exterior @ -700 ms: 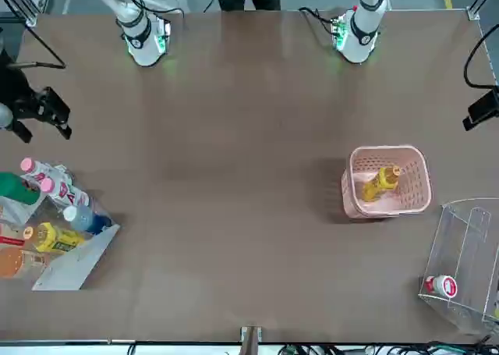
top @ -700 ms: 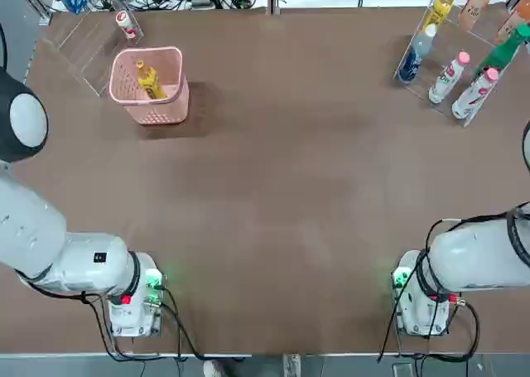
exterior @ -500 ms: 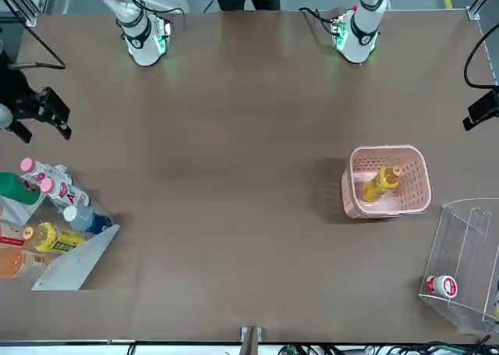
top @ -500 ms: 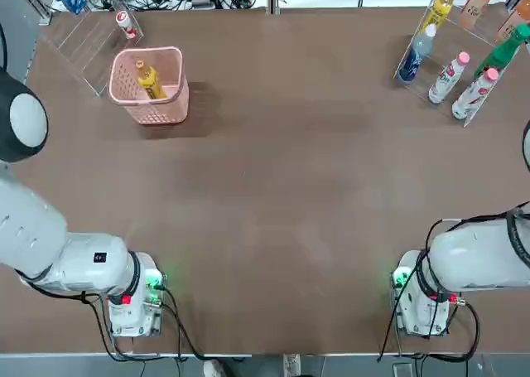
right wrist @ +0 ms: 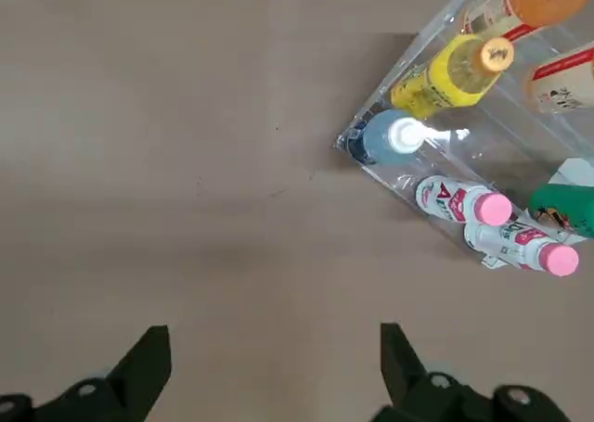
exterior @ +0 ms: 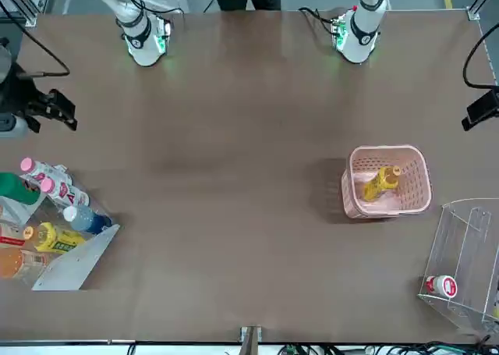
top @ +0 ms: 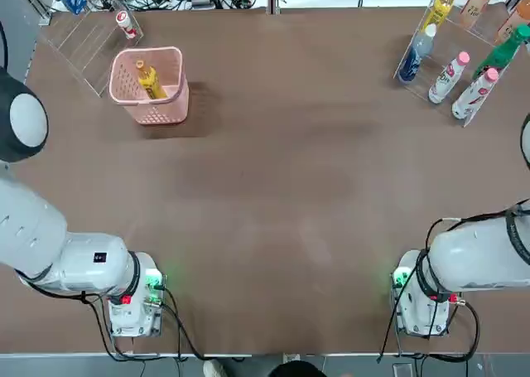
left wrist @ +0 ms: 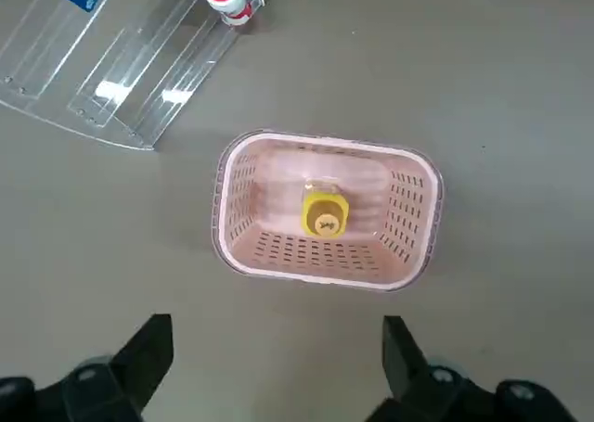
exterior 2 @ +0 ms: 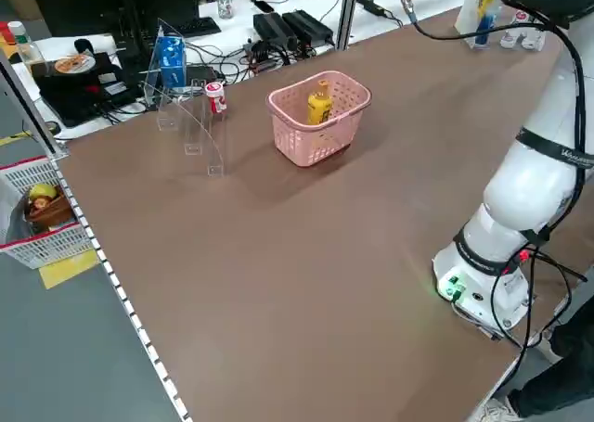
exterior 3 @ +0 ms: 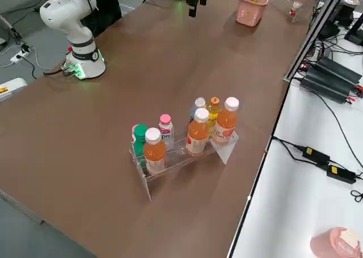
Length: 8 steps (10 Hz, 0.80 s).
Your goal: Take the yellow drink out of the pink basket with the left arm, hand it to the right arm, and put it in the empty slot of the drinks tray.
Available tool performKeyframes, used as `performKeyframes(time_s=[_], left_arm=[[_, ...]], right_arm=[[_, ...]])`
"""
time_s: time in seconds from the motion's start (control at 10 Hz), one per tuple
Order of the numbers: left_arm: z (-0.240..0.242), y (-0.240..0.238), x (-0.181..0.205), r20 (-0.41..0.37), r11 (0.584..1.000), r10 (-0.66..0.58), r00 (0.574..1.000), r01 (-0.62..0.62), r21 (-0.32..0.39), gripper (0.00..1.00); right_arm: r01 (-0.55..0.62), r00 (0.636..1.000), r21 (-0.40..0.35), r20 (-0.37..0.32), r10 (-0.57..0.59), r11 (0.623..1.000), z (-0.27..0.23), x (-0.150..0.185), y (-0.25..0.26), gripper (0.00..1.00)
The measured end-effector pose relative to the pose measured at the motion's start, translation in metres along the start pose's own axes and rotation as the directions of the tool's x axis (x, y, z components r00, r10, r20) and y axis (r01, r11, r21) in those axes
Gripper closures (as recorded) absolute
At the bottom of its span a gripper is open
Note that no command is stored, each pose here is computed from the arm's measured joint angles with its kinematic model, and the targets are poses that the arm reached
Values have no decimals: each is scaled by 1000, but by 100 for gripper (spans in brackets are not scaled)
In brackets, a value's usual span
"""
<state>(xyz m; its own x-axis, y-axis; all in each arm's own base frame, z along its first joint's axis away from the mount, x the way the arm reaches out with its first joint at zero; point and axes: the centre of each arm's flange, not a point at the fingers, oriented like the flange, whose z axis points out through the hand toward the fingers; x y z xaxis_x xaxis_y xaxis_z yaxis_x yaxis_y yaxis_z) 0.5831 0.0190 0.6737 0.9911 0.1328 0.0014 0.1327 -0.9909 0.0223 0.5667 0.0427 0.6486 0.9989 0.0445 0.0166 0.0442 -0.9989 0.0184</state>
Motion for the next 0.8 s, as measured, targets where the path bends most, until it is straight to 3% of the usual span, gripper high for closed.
performKeyframes(time_s=[0.4,0.8], left_arm=[[33,9,14,55,1000,11,998,-11,-1,0],[64,16,34,60,1000,17,998,-17,1,0]], right_arm=[[1,999,2,-40,0,1000,-4,4,0,0],[1,999,2,-49,0,1000,-5,5,-1,0]])
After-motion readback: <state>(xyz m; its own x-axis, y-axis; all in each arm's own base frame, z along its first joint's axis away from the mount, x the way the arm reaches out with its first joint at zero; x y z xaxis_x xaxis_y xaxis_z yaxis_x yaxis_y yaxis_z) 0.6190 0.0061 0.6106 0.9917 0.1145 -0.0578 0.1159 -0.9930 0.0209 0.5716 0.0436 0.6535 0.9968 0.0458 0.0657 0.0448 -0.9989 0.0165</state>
